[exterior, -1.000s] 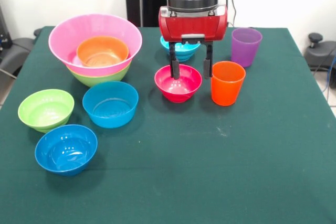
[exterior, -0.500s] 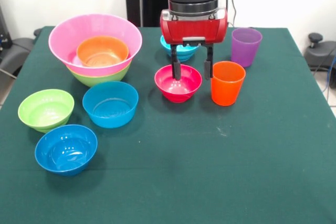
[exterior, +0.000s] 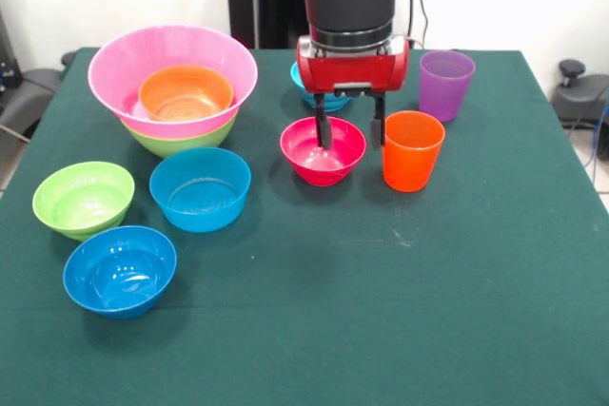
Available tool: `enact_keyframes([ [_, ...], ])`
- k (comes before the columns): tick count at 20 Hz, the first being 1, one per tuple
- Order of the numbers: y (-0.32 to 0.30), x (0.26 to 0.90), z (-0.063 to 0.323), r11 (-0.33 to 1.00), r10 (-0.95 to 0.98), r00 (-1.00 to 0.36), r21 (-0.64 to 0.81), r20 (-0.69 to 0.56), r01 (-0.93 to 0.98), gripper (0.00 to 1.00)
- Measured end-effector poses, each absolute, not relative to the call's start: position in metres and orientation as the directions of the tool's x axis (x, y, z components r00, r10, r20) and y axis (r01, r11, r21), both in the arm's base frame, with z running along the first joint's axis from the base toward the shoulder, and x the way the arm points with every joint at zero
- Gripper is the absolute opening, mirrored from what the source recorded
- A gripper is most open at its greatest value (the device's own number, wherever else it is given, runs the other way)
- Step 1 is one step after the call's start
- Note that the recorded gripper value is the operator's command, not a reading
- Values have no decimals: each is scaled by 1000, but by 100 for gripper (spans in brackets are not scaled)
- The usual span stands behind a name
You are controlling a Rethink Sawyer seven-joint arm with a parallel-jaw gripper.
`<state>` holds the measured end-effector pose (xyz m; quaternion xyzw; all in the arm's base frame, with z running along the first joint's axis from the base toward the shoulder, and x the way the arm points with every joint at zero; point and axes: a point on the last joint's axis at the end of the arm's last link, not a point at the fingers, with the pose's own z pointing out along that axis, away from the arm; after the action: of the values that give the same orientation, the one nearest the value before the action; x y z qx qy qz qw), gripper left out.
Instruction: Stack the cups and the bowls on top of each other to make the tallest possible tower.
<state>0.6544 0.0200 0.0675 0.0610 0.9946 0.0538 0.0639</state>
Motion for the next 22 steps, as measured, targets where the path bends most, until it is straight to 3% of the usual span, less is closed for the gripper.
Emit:
enact_keyframes([
  [12,17,628,25,984,142,-989,114,-33,137,100],
  [22,11,621,19,984,149,-989,101,-17,147,100],
])
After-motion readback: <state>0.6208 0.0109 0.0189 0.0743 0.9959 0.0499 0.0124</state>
